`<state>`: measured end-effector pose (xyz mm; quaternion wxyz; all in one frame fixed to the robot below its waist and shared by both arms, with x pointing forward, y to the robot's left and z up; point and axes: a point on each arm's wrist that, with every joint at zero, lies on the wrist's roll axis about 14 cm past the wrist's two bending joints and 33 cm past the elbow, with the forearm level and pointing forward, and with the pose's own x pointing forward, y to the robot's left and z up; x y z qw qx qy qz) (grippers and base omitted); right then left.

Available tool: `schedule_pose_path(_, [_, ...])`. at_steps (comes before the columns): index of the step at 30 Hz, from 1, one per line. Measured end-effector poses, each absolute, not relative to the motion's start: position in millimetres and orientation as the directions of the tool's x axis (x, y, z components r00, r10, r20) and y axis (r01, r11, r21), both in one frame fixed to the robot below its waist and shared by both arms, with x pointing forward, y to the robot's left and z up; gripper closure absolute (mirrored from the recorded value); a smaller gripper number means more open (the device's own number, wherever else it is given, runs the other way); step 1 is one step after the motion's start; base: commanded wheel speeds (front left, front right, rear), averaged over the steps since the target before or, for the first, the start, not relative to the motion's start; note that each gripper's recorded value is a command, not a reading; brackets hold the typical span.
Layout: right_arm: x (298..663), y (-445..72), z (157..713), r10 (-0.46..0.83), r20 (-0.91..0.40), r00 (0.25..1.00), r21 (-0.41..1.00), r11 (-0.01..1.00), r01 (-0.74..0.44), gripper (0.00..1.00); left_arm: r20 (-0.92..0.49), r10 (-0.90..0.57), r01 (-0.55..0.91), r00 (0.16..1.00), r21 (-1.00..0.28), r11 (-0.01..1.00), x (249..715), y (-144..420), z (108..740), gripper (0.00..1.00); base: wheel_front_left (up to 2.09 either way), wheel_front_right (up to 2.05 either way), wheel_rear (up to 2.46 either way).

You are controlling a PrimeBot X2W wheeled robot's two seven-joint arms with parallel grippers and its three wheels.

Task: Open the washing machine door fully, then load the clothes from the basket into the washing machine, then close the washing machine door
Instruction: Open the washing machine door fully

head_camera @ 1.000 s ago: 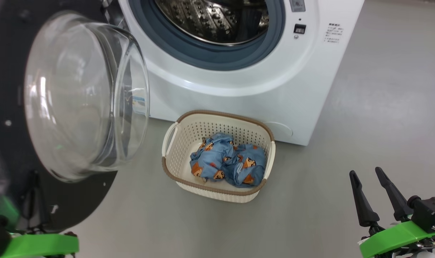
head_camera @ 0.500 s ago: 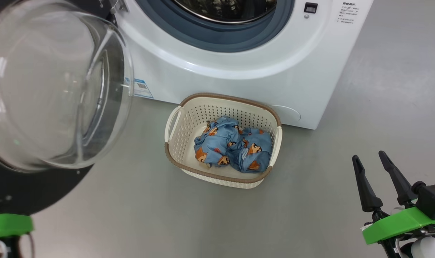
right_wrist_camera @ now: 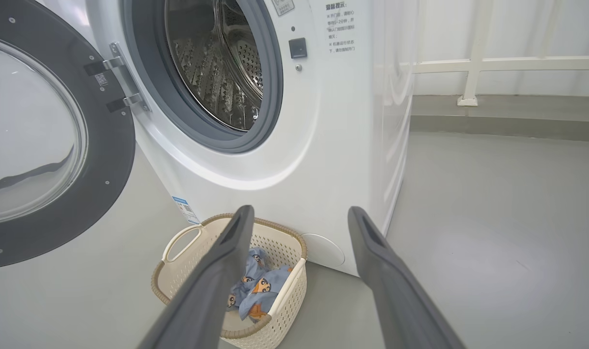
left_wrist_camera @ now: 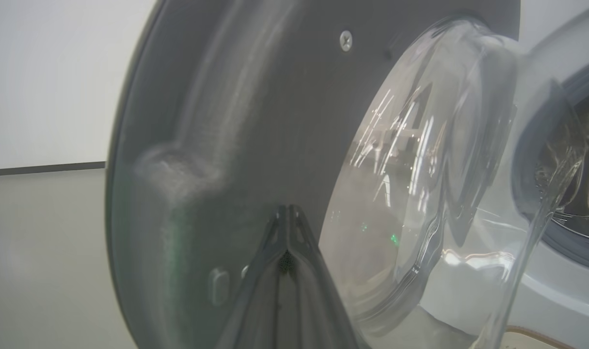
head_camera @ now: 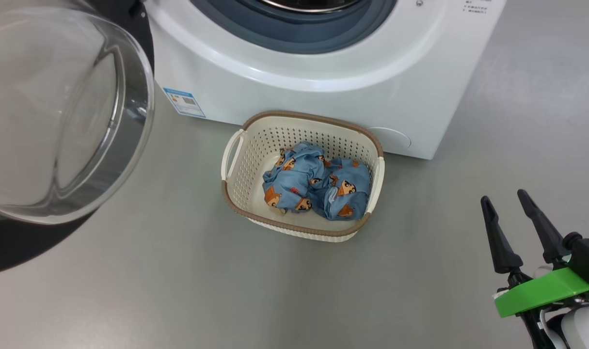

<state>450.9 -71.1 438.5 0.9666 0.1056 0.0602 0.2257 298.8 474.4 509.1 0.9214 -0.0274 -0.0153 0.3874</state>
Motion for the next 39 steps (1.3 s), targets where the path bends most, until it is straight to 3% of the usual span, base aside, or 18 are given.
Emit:
schedule_pose_path(27, [480,-81,417,0.444,-0.088,0.892,0.217,0.882,-0.418,0.00,-0.062,0.795,-0.796,0.604,0.019,0.606,323,530,503,1.00,0.00,0.00,0.00])
schedule_pose_path(39, [479,-78,431,0.451,-0.058,0.891,0.207,0.878,-0.431,0.00,-0.025,0.768,-0.768,0.640,0.008,0.640,332,520,514,1.00,0.00,0.00,0.00])
